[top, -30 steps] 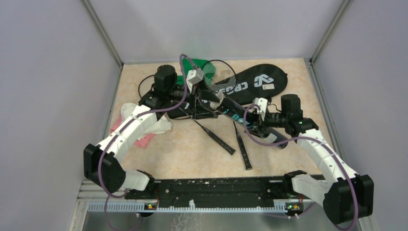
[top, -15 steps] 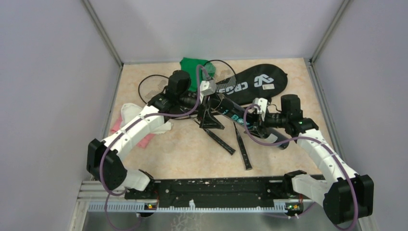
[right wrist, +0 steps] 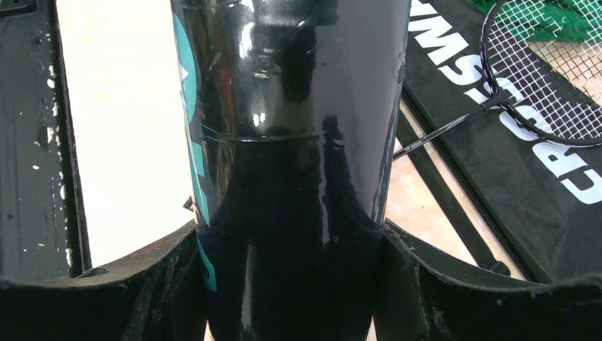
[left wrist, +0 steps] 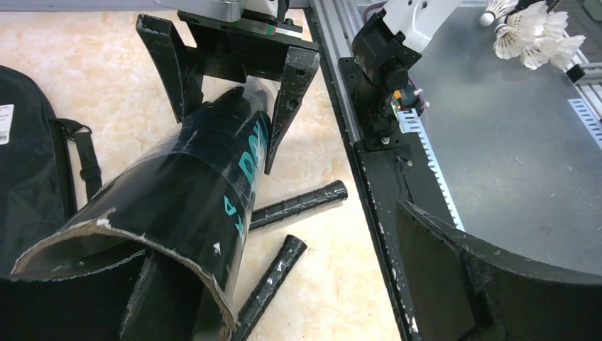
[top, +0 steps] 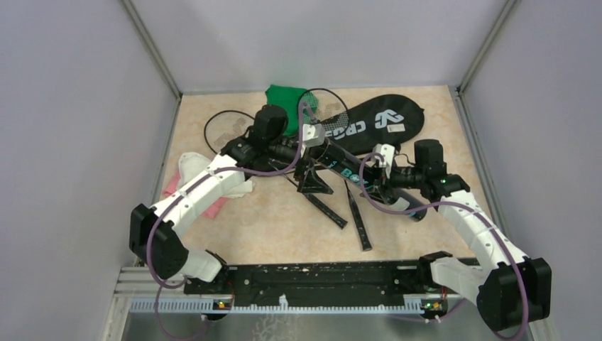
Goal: Pack up the badminton gear
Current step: Place the shuttlecock at the shuttle tube.
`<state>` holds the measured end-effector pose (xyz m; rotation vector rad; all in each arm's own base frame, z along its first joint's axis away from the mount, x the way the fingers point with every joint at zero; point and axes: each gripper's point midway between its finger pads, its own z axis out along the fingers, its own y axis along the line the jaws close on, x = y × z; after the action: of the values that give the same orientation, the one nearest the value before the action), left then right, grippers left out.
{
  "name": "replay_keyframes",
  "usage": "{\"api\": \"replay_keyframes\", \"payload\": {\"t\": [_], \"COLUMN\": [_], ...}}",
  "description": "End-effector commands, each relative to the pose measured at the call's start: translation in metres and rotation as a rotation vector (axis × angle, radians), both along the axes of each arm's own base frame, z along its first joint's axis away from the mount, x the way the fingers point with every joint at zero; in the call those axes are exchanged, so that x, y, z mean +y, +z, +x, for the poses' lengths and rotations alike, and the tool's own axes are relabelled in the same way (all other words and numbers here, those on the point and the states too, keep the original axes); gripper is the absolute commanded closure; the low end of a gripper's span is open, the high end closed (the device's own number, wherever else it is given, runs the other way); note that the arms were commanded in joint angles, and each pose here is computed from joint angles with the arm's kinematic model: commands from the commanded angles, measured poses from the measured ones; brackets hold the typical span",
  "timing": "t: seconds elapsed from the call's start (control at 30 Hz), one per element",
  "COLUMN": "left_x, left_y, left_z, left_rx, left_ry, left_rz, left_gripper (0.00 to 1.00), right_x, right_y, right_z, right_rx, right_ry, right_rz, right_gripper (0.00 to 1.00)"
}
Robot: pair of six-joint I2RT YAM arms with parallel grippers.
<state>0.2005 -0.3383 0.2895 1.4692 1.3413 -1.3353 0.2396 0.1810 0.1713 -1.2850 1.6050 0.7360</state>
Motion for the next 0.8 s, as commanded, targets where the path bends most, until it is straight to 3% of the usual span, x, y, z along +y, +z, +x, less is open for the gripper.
{"api": "replay_keyframes", "payload": {"t": [0.0,0.4,0.77], "left_x": [0.014,0.028,0.016], "left_y": [0.033,0.032,0.006], "left_z": [-0.001,0.005,0.001], "left_rx": [-0.128,-0.088,-0.035], "left_ry": [0.009,0.014,-0.040], "left_rz": [-0.050,-0.056,0.018], "left_gripper": [0.01,0.01,0.12], "right_x": [0.004,0.005,0.004], "right_y": [0.025,0.024,0.023], "right_z": [0.008,0.008,0.009], "right_rx": [-0.112,-0.108,-0.113], "right_ry": [0.016,0.018,0.016], "right_rz": [0.034,0.033,0.028], "right_gripper": [0.66,0.66,0.66]}}
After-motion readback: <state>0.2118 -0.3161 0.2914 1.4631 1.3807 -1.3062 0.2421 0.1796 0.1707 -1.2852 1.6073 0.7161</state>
